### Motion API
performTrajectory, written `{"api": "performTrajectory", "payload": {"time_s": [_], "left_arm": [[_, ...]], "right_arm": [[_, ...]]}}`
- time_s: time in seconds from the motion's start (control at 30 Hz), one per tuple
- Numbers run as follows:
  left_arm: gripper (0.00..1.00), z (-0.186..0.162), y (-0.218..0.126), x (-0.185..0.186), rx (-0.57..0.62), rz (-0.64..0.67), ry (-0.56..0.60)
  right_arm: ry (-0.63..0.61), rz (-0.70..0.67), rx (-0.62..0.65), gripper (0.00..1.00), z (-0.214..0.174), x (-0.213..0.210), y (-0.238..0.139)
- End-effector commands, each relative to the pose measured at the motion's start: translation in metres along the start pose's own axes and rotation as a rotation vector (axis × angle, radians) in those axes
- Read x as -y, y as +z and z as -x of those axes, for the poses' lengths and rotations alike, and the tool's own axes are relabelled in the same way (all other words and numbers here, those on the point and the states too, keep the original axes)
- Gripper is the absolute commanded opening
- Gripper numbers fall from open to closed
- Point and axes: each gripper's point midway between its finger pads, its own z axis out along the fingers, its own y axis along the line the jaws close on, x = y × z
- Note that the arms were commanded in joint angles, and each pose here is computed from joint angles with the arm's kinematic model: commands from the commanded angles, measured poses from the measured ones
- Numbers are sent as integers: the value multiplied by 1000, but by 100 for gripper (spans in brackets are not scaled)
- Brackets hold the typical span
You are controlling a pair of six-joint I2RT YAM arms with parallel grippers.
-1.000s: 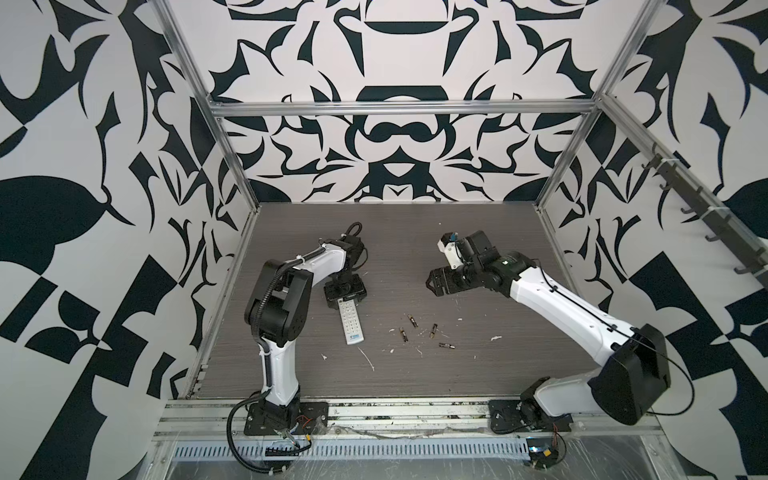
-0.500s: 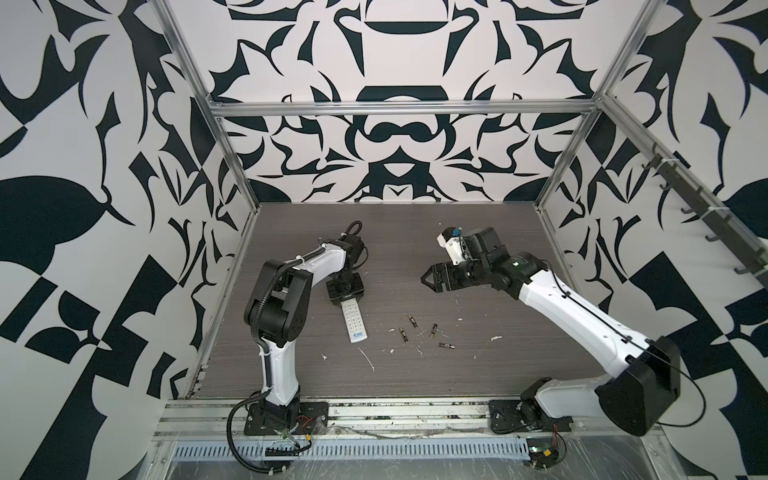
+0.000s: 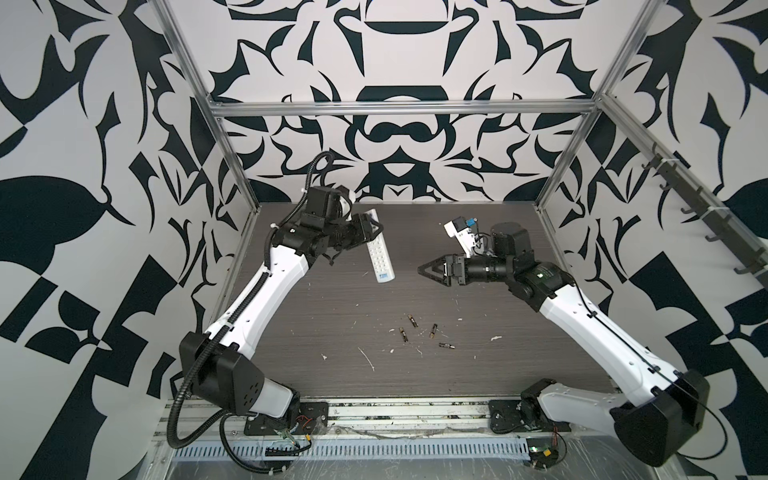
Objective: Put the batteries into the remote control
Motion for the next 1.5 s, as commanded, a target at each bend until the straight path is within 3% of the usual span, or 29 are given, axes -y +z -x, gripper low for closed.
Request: {"api": "performTrajectory", "payload": {"time_s": [0.0,0.27,0.8,1.13,1.47], "left_arm": [[25,5,-12,54,-53,-234,51],[25,17,-40,111,-60,-462,89],[24,14,-48,137,-96,-593,87],[24,10,-45,141,-114,-623,87],[20,2,-43,142,-150,-646,83]], "right_arm": [[-107,205,64,100,38,-58,-13],[-143,330,65,100,51,-90,-15],[-173,379,29,99,45,-100,9],[-177,424,29,70,43,-114,12],[-179,448,52,67,46,-126,0]]}}
